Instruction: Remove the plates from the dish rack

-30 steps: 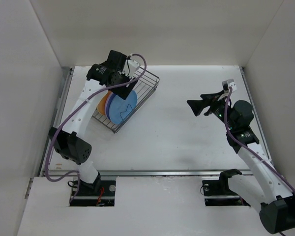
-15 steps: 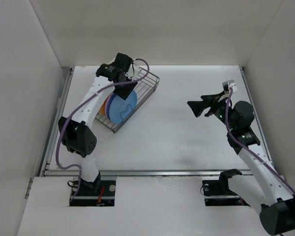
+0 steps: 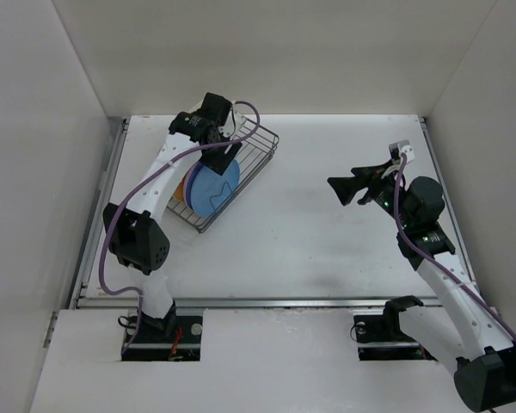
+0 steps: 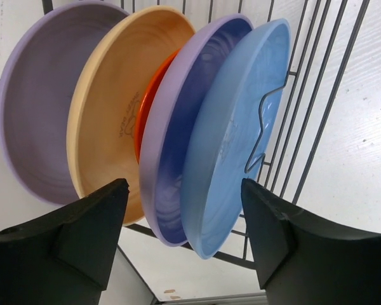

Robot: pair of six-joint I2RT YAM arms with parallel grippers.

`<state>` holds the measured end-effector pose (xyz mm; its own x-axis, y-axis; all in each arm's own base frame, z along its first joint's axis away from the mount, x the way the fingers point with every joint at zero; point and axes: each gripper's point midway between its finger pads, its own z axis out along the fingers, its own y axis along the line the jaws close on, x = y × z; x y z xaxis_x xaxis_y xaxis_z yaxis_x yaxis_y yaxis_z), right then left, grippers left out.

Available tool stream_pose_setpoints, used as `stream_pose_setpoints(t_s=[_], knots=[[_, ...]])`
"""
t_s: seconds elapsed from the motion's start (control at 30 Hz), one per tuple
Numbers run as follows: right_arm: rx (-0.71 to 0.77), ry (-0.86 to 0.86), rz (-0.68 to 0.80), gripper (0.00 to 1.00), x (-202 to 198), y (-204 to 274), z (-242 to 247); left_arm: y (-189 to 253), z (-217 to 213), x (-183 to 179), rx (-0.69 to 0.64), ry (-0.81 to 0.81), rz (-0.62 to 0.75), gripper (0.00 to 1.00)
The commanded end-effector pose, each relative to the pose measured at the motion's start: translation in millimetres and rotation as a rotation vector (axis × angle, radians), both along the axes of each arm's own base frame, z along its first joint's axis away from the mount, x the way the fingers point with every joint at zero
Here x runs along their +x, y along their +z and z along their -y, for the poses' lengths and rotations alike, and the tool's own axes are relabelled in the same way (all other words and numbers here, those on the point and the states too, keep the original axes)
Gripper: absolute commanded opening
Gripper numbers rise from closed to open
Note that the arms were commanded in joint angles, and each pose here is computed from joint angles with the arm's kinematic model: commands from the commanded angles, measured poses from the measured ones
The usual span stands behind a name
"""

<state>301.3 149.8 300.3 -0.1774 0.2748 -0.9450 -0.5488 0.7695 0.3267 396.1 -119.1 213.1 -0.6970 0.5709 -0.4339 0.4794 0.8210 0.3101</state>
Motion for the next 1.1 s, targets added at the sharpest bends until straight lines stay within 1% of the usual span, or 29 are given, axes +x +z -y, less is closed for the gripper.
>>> stream_pose_setpoints(t_s=[0.0, 0.03, 0.13, 0.2, 0.23, 0.27, 0.3, 0.37, 0.47, 0.5, 0.73, 0.83, 1.0, 1.07], knots=[[0.003, 0.006, 0.06, 0.96, -3, 21, 1, 40, -1, -2, -0.036, 0.029, 0.117, 0.7], [0.003, 0.006, 0.06, 0.96, -3, 21, 1, 52, -2, -4, -0.049, 0.029, 0.146, 0.72], [0.003, 0.006, 0.06, 0.96, -3, 21, 1, 60, 2, -9, -0.068, 0.012, 0.163, 0.72], [0.003, 0.006, 0.06, 0.96, -3, 21, 1, 60, 4, -16, -0.08, -0.001, 0.141, 0.72], [0.003, 0.006, 0.06, 0.96, -3, 21, 1, 59, 6, -17, -0.089, -0.008, 0.136, 0.71], [0.003, 0.006, 0.06, 0.96, -3, 21, 1, 57, 8, -21, -0.101, -0.021, 0.116, 0.66], [0.003, 0.006, 0.06, 0.96, -3, 21, 1, 52, 9, -25, -0.107, -0.02, 0.093, 0.64], [0.001, 0.006, 0.051, 0.96, -3, 19, 1, 48, 12, -27, -0.118, -0.03, 0.076, 0.62], [0.001, 0.006, 0.051, 0.96, -3, 19, 1, 38, 12, -26, -0.104, -0.029, 0.045, 0.57], [0.003, 0.006, 0.06, 0.96, -5, 22, 2, 28, 14, -23, -0.089, -0.036, 0.022, 0.57], [0.001, 0.006, 0.051, 0.96, -5, 19, 2, 17, 14, -11, -0.045, -0.03, -0.013, 0.48], [0.001, 0.006, 0.051, 0.96, -5, 19, 2, 9, 13, -8, -0.026, -0.023, -0.029, 0.48], [0.001, 0.006, 0.051, 0.96, -5, 19, 2, 6, 9, 2, 0.007, 0.0, -0.002, 0.48], [0.001, 0.006, 0.051, 0.96, -5, 19, 2, 1, 9, 3, 0.012, 0.0, -0.013, 0.48]])
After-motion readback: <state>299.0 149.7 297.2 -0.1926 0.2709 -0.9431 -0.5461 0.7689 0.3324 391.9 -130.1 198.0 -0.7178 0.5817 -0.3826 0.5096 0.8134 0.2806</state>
